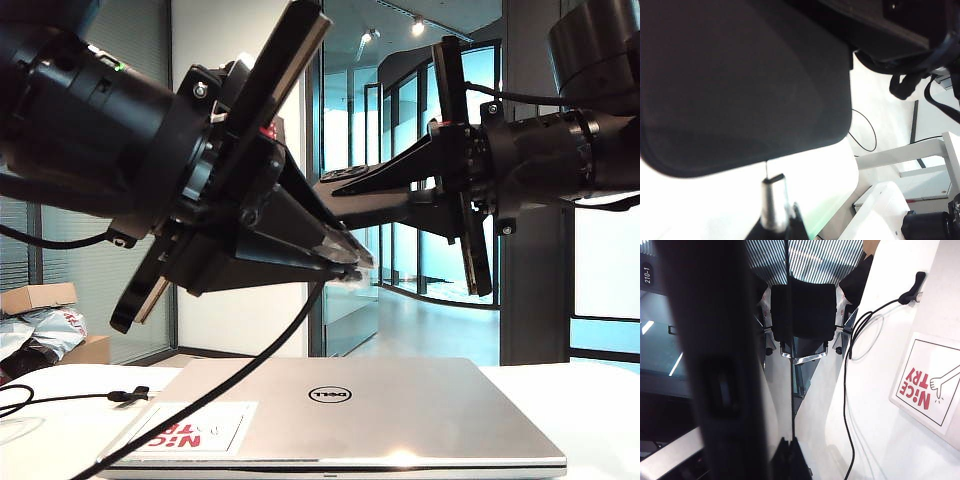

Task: Pick up the charging cable and the phone, plug the charging cable into the charging port on the phone, and finally place them back on the table.

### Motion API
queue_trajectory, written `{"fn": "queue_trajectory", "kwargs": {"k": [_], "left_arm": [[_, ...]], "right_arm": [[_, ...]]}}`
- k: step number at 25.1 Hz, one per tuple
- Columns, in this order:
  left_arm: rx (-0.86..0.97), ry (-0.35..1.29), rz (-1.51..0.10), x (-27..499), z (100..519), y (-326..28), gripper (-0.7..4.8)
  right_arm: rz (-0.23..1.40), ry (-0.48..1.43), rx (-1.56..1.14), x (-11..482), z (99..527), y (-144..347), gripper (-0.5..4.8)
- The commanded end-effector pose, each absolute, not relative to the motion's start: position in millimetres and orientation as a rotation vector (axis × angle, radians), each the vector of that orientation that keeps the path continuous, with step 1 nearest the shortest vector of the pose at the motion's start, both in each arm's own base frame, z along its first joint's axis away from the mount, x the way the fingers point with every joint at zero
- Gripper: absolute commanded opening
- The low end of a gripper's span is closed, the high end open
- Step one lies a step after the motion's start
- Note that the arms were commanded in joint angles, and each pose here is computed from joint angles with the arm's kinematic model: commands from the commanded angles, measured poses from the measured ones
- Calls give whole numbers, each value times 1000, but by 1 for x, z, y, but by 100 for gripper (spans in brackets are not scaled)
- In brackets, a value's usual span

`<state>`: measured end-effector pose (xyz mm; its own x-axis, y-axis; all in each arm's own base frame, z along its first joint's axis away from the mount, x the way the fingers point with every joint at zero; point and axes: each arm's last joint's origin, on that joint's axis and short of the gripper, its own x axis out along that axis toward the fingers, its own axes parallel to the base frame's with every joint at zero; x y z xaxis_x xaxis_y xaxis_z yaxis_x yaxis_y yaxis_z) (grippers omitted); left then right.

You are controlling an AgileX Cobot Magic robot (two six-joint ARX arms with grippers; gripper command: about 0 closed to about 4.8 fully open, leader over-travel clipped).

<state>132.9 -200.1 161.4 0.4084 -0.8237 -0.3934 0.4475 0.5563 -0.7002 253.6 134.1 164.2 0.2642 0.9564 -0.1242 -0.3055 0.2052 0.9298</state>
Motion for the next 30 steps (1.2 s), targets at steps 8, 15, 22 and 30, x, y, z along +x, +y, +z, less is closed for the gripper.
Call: {"fn": "queue_trajectory", "kwargs": {"k": [8,15,22,30], "left_arm": [[-536,775,-867,133,164,-201,-6],[-536,776,-867,133,164,-201,-6],[-536,776,-867,133,164,-201,-6],[-536,776,-868,133,164,-201,-6]], "right_arm": [[1113,815,920,254,172,135,-6],[1127,818,914,254,172,136,-6],[1112,807,921,254,173,135,-6],[1093,800,930,255,173,135,-6]]}}
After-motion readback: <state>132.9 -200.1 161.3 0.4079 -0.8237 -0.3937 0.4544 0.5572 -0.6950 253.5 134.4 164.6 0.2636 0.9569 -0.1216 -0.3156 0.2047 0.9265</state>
